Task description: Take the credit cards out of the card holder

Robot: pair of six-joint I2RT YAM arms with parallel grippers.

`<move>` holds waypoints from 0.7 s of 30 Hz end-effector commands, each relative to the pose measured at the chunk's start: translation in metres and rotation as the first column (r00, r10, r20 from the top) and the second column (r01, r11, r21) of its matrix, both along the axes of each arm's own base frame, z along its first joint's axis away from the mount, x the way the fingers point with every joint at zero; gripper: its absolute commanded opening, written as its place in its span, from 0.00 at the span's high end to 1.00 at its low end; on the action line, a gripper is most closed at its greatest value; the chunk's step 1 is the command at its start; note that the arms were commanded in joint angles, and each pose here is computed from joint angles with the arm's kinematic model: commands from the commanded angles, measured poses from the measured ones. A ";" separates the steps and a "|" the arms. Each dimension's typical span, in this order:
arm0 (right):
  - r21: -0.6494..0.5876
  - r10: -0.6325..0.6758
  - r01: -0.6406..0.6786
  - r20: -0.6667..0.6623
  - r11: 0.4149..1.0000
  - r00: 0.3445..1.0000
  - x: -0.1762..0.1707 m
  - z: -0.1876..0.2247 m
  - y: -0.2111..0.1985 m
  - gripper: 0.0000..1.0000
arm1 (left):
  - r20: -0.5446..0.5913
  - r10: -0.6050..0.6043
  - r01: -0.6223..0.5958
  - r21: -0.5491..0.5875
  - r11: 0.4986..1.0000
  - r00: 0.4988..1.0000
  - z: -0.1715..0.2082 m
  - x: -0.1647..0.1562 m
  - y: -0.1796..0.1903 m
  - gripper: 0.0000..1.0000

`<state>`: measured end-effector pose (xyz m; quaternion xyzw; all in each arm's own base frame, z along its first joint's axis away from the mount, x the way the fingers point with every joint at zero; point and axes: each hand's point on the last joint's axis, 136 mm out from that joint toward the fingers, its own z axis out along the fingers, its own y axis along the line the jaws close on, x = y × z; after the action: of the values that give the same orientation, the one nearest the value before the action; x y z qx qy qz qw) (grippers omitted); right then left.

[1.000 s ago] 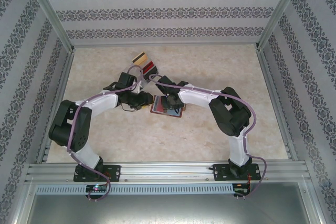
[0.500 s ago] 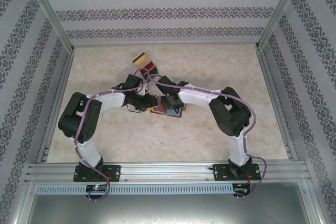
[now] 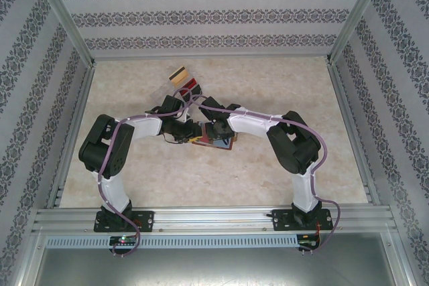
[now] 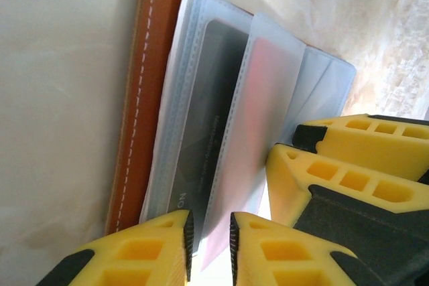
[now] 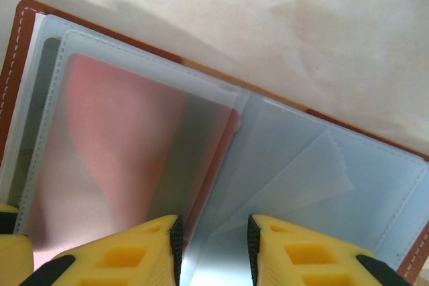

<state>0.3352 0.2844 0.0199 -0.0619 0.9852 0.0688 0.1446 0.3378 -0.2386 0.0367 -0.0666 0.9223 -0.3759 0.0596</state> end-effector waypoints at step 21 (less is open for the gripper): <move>0.257 -0.024 -0.007 0.116 0.966 0.993 0.001 0.076 0.006 0.54 | 0.080 -0.024 0.018 0.069 0.997 0.997 0.015 0.002 0.004 1.00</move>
<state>0.3268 0.2841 0.0534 -0.0554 0.9761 0.1305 0.1646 0.3412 -0.2402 0.0418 -0.0530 0.9245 -0.3699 0.0750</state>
